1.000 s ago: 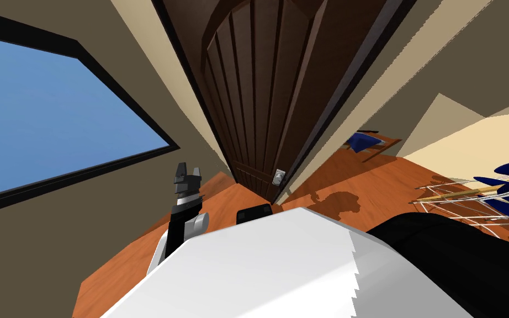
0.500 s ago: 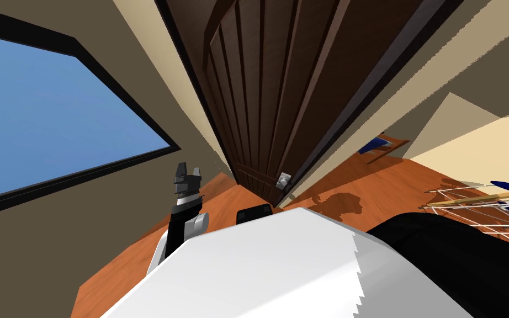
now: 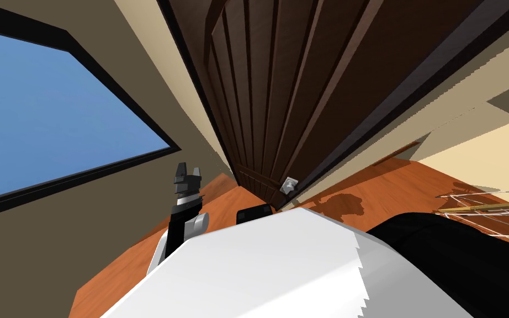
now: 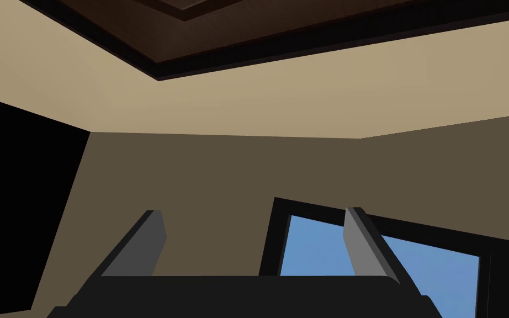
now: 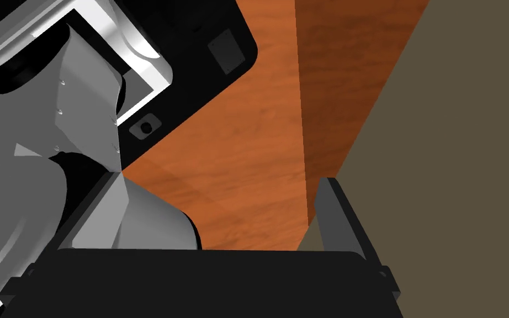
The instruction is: Push the door open
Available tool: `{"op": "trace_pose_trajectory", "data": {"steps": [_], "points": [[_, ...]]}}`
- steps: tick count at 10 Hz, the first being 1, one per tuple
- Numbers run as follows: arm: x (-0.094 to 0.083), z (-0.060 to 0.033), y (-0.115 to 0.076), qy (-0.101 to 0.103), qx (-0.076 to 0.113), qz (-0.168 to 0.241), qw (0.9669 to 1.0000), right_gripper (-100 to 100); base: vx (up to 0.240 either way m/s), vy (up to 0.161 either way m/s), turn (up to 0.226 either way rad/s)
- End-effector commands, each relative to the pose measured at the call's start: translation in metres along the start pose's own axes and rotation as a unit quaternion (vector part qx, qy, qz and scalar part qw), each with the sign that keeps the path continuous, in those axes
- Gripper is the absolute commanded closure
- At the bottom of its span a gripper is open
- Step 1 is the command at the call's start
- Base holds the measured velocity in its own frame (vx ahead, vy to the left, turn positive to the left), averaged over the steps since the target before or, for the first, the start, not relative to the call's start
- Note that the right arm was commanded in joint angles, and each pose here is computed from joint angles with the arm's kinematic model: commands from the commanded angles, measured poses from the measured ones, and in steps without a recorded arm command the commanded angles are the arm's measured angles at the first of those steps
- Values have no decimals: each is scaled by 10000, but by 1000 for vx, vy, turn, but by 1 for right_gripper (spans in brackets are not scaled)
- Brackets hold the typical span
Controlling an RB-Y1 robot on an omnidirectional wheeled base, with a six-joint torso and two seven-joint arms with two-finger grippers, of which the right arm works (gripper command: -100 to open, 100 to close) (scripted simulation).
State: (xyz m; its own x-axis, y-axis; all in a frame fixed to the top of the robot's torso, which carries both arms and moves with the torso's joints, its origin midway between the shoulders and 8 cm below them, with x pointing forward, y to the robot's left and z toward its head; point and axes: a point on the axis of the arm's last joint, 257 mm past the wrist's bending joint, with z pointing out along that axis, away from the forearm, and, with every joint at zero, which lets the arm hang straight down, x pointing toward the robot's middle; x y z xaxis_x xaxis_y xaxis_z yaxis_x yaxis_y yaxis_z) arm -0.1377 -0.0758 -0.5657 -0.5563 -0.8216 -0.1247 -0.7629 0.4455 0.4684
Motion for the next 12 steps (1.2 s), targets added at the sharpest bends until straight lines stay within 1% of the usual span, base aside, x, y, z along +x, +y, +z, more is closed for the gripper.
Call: {"op": "trace_pose_trajectory", "data": {"steps": [1,4,6,9,12], "points": [[37,29,113,8,-178,163,9997,-100,101,7,38],[94,54,326,24,-493,450,9978,-100,106,21,32],[131,64,467,40,-700,644,9955,-100,106,-1,36],[182,69,676,70,-1007,938,9905,-100,119,3,35],[230,63,880,110,-1306,1234,9837,-100,122,21,31]]}}
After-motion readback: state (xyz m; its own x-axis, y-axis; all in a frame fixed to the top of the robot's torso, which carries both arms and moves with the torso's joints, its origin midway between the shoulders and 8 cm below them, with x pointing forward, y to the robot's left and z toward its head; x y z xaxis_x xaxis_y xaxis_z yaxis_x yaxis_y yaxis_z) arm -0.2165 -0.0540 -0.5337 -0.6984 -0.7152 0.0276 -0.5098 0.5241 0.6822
